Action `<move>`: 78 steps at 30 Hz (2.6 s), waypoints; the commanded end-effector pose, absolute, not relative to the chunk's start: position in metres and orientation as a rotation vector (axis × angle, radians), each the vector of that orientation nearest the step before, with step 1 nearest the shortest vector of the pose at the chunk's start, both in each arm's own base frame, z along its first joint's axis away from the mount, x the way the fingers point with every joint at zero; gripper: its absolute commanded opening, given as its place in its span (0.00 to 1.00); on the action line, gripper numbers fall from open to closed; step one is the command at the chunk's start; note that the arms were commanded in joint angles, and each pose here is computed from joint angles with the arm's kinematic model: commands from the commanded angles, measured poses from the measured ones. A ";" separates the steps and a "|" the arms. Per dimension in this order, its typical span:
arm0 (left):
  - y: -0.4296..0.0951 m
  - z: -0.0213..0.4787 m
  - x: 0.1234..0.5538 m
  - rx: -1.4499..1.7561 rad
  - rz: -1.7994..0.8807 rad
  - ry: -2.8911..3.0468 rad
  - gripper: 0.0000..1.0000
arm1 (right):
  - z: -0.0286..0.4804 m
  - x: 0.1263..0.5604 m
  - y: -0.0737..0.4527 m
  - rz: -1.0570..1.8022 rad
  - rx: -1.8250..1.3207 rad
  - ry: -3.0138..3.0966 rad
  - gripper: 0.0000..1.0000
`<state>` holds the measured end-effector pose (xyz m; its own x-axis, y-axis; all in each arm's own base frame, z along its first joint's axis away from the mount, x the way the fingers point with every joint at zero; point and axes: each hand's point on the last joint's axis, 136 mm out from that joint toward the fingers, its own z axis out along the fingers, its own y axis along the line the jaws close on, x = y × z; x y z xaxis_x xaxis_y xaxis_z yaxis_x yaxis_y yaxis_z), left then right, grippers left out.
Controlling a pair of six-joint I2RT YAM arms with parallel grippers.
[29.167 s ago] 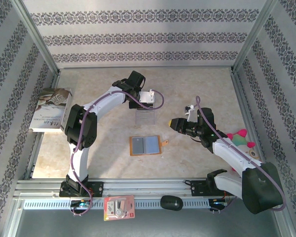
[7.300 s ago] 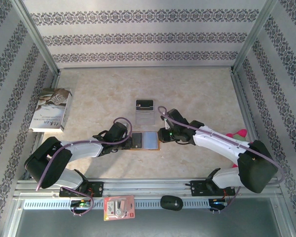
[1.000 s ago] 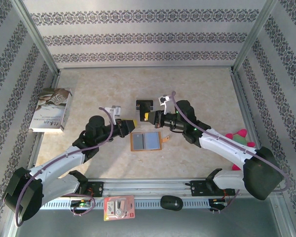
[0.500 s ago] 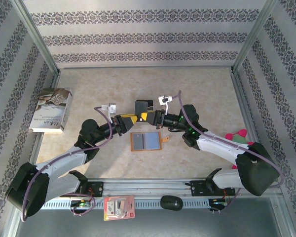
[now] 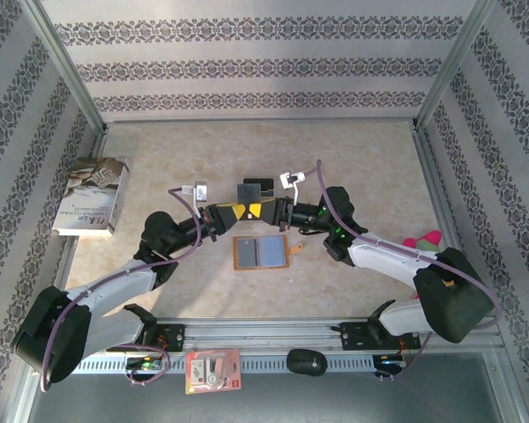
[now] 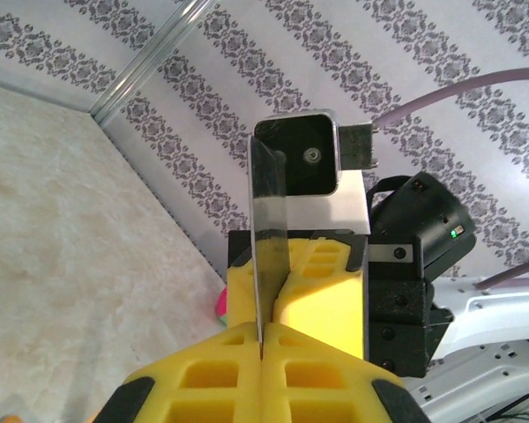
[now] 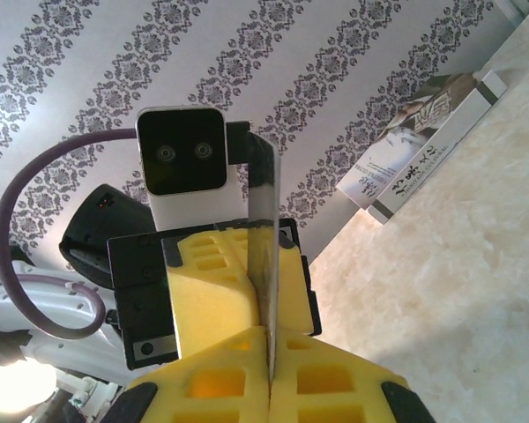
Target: Take the credit cards out of the card holder
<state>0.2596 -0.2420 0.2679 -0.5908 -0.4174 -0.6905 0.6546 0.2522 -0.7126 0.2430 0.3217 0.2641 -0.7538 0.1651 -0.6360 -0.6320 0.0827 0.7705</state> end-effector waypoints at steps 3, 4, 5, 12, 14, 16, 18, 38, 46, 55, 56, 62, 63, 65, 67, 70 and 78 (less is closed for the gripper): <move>-0.245 0.280 0.270 0.339 -1.390 1.721 0.00 | 0.249 0.245 0.303 1.687 -0.404 1.824 0.27; -0.246 0.275 0.273 0.369 -1.352 1.777 0.00 | 0.245 0.249 0.292 1.645 -0.367 1.844 0.28; -0.248 0.277 0.275 0.414 -1.326 1.809 0.00 | 0.243 0.252 0.282 1.605 -0.344 1.852 0.28; -0.242 0.241 0.305 0.809 -0.857 2.116 0.00 | 0.227 0.257 0.223 1.337 -0.178 1.930 0.28; -0.237 0.234 0.320 0.927 -0.708 2.143 0.00 | 0.223 0.257 0.214 1.324 -0.143 1.933 0.28; -0.238 0.227 0.331 1.074 -0.622 2.143 0.00 | 0.219 0.258 0.207 1.319 -0.117 1.940 0.28; -0.240 0.226 0.344 1.194 -0.544 2.119 0.00 | 0.214 0.259 0.201 1.321 -0.091 1.947 0.27; -0.262 0.147 0.437 1.825 0.029 1.965 0.00 | 0.183 0.271 0.193 1.307 -0.021 2.019 0.26; -0.260 0.130 0.443 1.859 0.052 1.968 0.00 | 0.180 0.274 0.194 1.307 -0.020 2.032 0.26; -0.257 0.116 0.446 1.853 0.051 1.981 0.00 | 0.179 0.277 0.196 1.315 -0.021 2.039 0.26; -0.258 0.115 0.447 1.847 0.054 1.982 0.00 | 0.179 0.277 0.196 1.315 -0.022 2.039 0.26; -0.253 0.117 0.463 1.753 0.153 1.993 0.15 | 0.180 0.277 0.197 1.323 -0.030 2.037 0.26; -0.252 0.120 0.467 1.728 0.174 1.988 0.17 | 0.179 0.277 0.197 1.323 -0.029 2.039 0.26; -0.250 0.127 0.474 1.683 0.213 1.980 0.19 | 0.180 0.277 0.197 1.322 -0.030 2.037 0.27; -0.249 0.135 0.480 1.639 0.248 1.964 0.23 | 0.179 0.277 0.198 1.329 -0.033 2.038 0.27; -0.249 0.151 0.487 1.576 0.289 1.933 0.25 | 0.181 0.277 0.198 1.335 -0.037 2.034 0.28; -0.244 0.250 0.492 1.158 0.250 1.828 0.29 | 0.159 0.267 0.223 1.240 -0.155 2.164 0.34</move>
